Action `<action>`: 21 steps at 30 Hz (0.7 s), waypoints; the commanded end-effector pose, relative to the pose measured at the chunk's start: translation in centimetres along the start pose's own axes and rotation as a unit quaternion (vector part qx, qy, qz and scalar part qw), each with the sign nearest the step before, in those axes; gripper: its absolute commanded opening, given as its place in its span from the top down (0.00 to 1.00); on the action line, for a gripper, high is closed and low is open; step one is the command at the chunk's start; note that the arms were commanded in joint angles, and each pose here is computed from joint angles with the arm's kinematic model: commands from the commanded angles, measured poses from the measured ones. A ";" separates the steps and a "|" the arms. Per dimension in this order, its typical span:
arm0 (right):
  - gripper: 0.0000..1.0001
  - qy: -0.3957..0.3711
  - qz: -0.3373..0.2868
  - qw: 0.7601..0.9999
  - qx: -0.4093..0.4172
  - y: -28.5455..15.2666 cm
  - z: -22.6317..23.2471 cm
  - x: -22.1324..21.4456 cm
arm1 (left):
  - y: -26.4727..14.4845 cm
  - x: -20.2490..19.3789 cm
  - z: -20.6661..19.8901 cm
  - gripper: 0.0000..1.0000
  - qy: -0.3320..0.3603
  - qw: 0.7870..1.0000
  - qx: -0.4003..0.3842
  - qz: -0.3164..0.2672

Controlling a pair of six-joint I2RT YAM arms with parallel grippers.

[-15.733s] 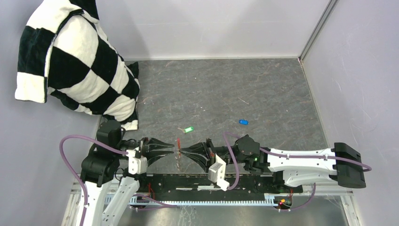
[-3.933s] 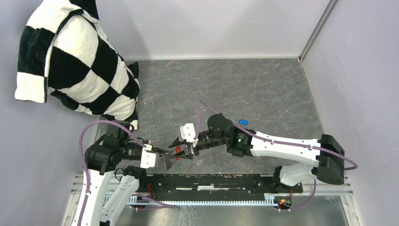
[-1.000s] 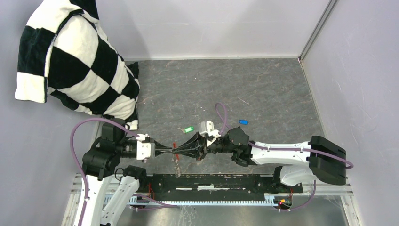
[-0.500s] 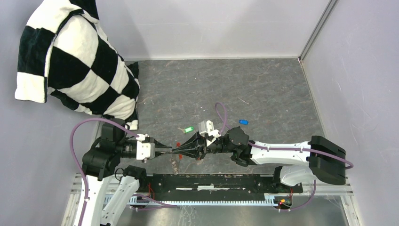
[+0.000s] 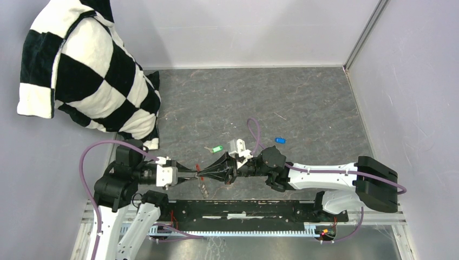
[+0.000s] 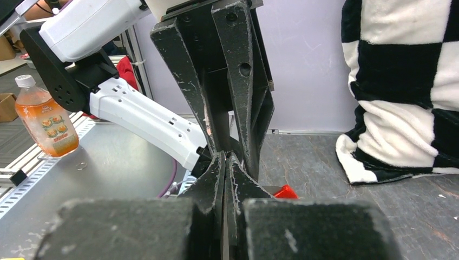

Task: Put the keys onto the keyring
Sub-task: Adjust the keyring.

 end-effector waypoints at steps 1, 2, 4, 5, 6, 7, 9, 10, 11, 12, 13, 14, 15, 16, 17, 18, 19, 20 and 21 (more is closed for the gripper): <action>1.00 -0.026 -0.032 0.999 -0.022 0.4 -0.5 2.0 | 0.1 0.5 -0.5 0.69 -0.004 1.000 -0.014 -0.023; 1.00 -0.027 -0.032 0.999 -0.022 0.3 -0.5 2.0 | 0.1 0.4 -0.5 0.68 -0.004 1.000 -0.013 -0.022; 0.99 -0.028 -0.032 0.999 -0.023 0.3 -0.5 2.0 | 0.1 0.4 -0.6 0.68 -0.002 1.000 -0.012 -0.021; 0.99 -0.029 -0.031 0.999 -0.024 0.2 -0.5 2.0 | 0.1 0.4 -0.6 0.68 -0.001 1.000 -0.011 -0.021; 1.00 -0.029 -0.032 0.999 -0.024 0.2 -0.5 2.1 | 0.1 0.4 -0.6 0.67 0.000 1.000 -0.011 -0.020; 0.99 -0.029 -0.032 0.999 -0.024 0.2 -0.5 2.1 | 0.1 0.3 -0.6 0.67 0.000 1.000 -0.011 -0.020; 1.00 -0.030 -0.032 0.999 -0.024 0.2 -0.5 2.1 | 0.1 0.2 -0.5 0.67 0.000 1.000 -0.011 -0.019; 1.00 -0.029 -0.033 0.999 -0.022 0.3 -0.5 2.1 | 0.1 0.2 -0.5 0.66 0.000 1.000 -0.011 -0.018; 0.99 -0.028 -0.034 0.999 -0.021 0.3 -0.5 2.1 | 0.1 0.1 -0.4 0.66 0.001 1.000 -0.010 -0.016; 1.00 -0.026 -0.035 0.999 -0.021 0.3 -0.5 2.1 | 0.2 0.0 -0.3 0.66 0.001 1.000 -0.010 -0.014; 1.00 -0.024 -0.038 0.999 -0.018 0.4 -0.4 2.1 | 0.2 -0.1 -0.2 0.66 0.000 1.000 -0.009 -0.012; 1.00 -0.023 -0.040 0.999 -0.015 0.4 -0.4 2.1 | 0.2 -0.1 -0.1 0.67 -0.002 1.000 -0.008 -0.011; 0.99 -0.022 -0.042 0.999 -0.014 0.5 -0.4 2.1 | 0.3 -0.2 0.0 0.67 -0.007 1.000 -0.006 -0.010; 1.00 -0.021 -0.044 0.999 -0.012 0.6 -0.4 2.2 | 0.3 -0.1 0.2 0.68 -0.008 1.000 -0.004 -0.012; 1.00 -0.020 -0.043 0.999 -0.009 0.7 -0.4 2.2 | 0.3 -0.1 0.2 0.69 -0.009 1.000 -0.003 -0.014; 1.00 -0.020 -0.044 0.999 -0.008 0.7 -0.4 2.2 | 0.4 -0.1 0.4 0.70 -0.009 1.000 -0.002 -0.016; 0.99 -0.019 -0.043 0.999 -0.005 0.8 -0.3 2.1 | 0.4 0.0 0.5 0.71 -0.009 1.000 0.000 -0.018; 1.00 -0.018 -0.042 0.999 -0.004 0.8 -0.3 2.0 | 0.4 0.1 0.5 0.72 -0.009 1.000 0.001 -0.019; 1.00 -0.016 -0.041 0.999 -0.003 0.8 -0.3 1.9 | 0.4 0.1 0.5 0.72 -0.007 1.000 0.003 -0.020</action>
Point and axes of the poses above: each gripper's point midway between its finger pads, its own y axis out along the fingers, its own z axis along the line the jaws close on, x = y × z, the point moved 9 cm from there along -y, back along the fingers, and after that the axes turned 4 degrees about -y, right-handed, at the moved point
